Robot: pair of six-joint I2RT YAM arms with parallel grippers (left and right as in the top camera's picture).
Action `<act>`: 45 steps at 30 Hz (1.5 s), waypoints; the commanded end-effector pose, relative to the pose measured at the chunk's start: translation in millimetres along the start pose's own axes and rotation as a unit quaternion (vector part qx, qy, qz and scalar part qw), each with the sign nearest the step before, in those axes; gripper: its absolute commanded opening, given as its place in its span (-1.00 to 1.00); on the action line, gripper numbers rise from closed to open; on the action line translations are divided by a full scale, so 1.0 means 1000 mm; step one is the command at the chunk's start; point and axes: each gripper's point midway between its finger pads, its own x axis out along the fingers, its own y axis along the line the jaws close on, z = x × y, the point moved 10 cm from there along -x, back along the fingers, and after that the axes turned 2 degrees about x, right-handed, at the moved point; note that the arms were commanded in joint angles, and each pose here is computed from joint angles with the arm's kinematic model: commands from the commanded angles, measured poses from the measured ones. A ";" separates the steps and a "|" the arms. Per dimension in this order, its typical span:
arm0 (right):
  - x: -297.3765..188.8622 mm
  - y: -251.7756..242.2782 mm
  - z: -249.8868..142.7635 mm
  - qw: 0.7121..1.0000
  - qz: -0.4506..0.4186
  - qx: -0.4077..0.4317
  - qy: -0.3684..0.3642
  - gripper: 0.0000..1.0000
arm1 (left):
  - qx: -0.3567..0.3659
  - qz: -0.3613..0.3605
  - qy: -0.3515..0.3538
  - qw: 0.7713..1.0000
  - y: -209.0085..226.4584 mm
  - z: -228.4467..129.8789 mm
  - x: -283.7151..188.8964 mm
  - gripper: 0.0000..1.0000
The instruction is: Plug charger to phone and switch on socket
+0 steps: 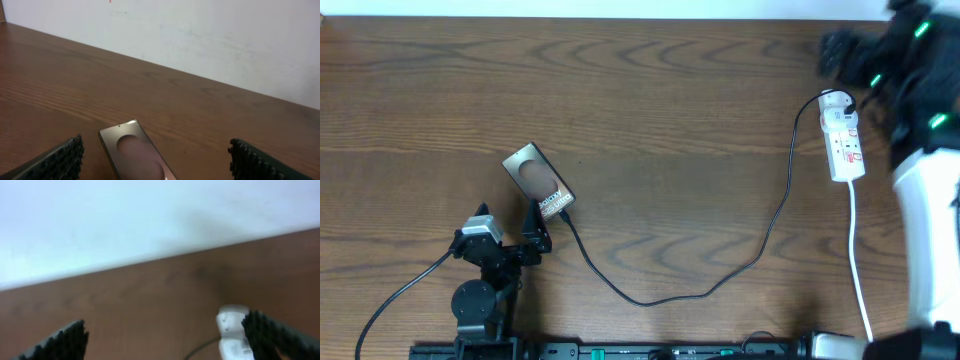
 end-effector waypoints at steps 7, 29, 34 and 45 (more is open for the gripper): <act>-0.049 -0.008 -0.148 0.994 0.005 -0.027 -0.103 0.99 | 0.003 0.002 0.023 1.000 0.002 -0.009 0.000 0.82; -0.116 -0.037 -0.258 0.975 -0.081 -0.054 -0.201 0.99 | 0.003 0.002 0.023 1.000 0.002 -0.009 0.000 0.82; -0.119 -0.036 -0.256 0.970 -0.084 -0.084 -0.211 0.99 | 0.003 0.002 0.023 1.000 0.002 -0.009 0.000 0.82; -0.118 -0.032 -0.257 0.967 -0.066 -0.139 -0.202 0.98 | 0.003 0.002 0.023 1.000 0.002 -0.009 0.000 0.81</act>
